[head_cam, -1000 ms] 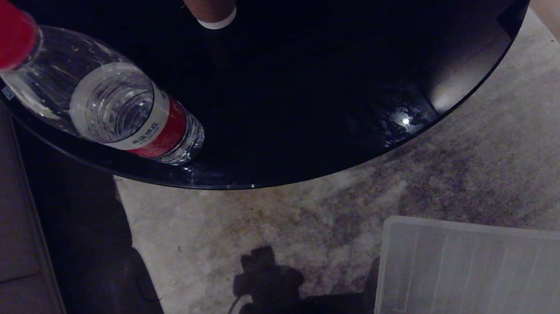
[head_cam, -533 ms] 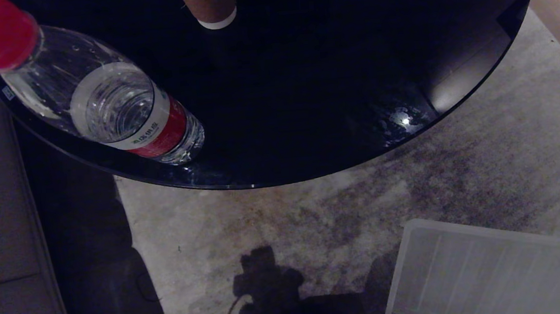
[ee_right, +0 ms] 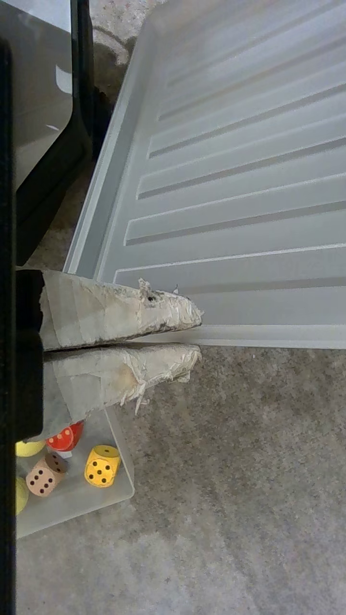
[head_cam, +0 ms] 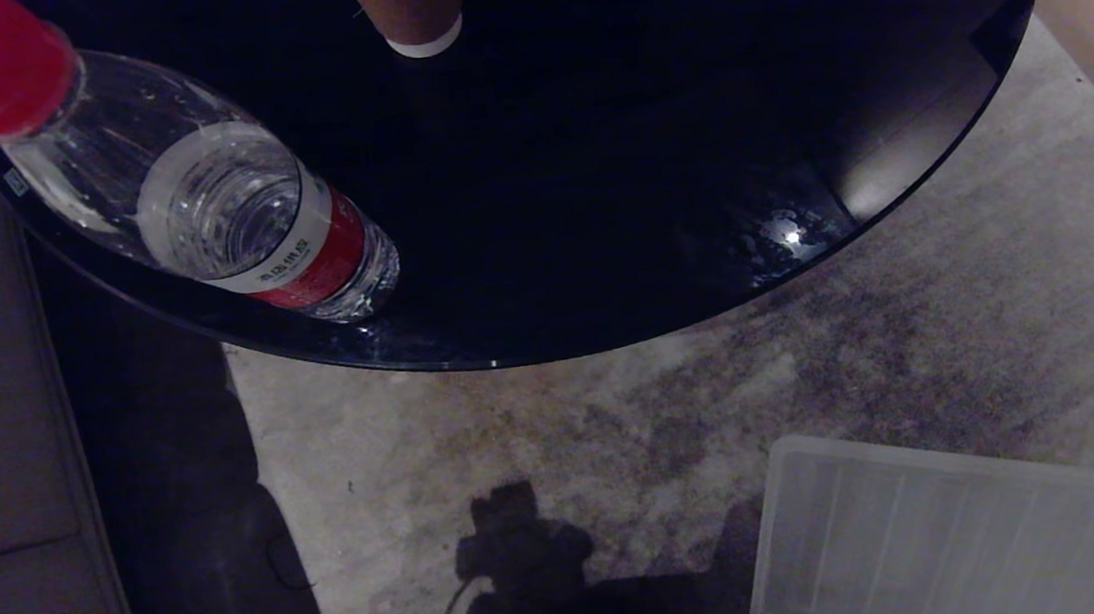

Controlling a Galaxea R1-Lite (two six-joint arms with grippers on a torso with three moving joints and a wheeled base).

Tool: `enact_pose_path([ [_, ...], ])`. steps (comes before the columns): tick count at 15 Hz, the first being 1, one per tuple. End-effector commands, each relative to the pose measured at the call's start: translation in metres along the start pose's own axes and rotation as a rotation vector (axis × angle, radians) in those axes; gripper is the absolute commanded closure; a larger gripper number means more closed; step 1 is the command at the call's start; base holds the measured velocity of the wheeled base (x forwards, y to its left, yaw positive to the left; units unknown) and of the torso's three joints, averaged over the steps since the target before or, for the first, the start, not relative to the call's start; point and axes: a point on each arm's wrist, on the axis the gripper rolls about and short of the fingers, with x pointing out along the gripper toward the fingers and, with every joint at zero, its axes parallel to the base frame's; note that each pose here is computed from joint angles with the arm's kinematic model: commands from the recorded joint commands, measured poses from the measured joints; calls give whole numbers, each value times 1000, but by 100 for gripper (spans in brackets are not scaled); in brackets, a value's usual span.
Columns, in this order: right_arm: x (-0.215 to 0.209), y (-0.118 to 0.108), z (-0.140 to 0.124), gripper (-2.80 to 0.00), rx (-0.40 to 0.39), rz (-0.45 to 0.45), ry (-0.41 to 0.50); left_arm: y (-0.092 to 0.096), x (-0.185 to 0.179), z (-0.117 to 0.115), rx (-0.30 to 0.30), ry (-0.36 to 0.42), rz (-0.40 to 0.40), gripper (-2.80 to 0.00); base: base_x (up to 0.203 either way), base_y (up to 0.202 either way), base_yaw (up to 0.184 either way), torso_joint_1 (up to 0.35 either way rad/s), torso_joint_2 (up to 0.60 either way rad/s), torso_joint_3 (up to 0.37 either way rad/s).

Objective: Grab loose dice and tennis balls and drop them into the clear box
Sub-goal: Close the lid

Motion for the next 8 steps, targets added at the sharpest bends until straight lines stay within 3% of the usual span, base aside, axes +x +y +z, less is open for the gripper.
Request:
enact_pose_path([
  [1, 1, 0, -3, 0, 0, 1, 13, 0, 0, 0, -1, -1, 2, 0, 0, 0, 0, 0, 0, 0],
  [8, 1, 0, -3, 0, 0, 1, 13, 0, 0, 0, -1, 1, 1, 0, 0, 0, 0, 0, 0, 6],
])
